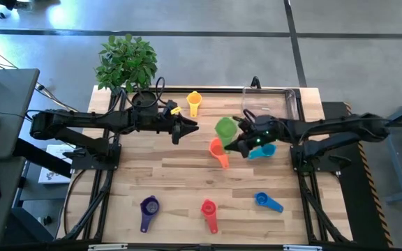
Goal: Nest measuring cups in basket
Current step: Stack the green measuring cup on the orange measuring cup
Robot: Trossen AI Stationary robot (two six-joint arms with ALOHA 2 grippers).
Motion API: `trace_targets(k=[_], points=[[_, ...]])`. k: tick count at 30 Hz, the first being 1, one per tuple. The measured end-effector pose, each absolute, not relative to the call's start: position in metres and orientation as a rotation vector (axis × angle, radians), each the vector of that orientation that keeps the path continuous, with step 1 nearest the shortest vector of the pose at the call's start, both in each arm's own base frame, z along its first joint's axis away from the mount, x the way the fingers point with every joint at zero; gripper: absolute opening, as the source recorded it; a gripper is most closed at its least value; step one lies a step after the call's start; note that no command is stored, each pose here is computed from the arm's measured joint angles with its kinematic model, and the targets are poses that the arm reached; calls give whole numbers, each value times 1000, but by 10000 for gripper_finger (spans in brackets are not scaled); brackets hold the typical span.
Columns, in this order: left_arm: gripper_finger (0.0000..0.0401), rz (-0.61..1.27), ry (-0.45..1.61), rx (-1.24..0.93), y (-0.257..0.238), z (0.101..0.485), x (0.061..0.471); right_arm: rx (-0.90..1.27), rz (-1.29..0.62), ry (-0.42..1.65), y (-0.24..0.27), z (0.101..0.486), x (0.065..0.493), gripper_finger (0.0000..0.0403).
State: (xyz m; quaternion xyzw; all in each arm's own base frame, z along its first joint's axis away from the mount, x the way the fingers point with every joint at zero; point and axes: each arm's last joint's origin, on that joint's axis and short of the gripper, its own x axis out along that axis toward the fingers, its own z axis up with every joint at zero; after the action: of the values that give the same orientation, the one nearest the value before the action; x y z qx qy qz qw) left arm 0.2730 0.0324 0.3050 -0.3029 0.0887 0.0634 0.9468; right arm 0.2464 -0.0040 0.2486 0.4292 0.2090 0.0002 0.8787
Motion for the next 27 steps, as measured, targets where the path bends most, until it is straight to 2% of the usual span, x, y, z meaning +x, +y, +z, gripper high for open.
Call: trace_targets(k=[7, 12, 27], points=[[143, 130, 180, -630, 32, 305, 273, 977, 120, 328, -2, 212, 234, 0], [143, 131, 180, -637, 32, 305, 273, 1023, 157, 323, -1, 197, 225, 0], [143, 157, 172, -638, 33, 305, 273, 1162, 270, 411, -10, 192, 226, 0]])
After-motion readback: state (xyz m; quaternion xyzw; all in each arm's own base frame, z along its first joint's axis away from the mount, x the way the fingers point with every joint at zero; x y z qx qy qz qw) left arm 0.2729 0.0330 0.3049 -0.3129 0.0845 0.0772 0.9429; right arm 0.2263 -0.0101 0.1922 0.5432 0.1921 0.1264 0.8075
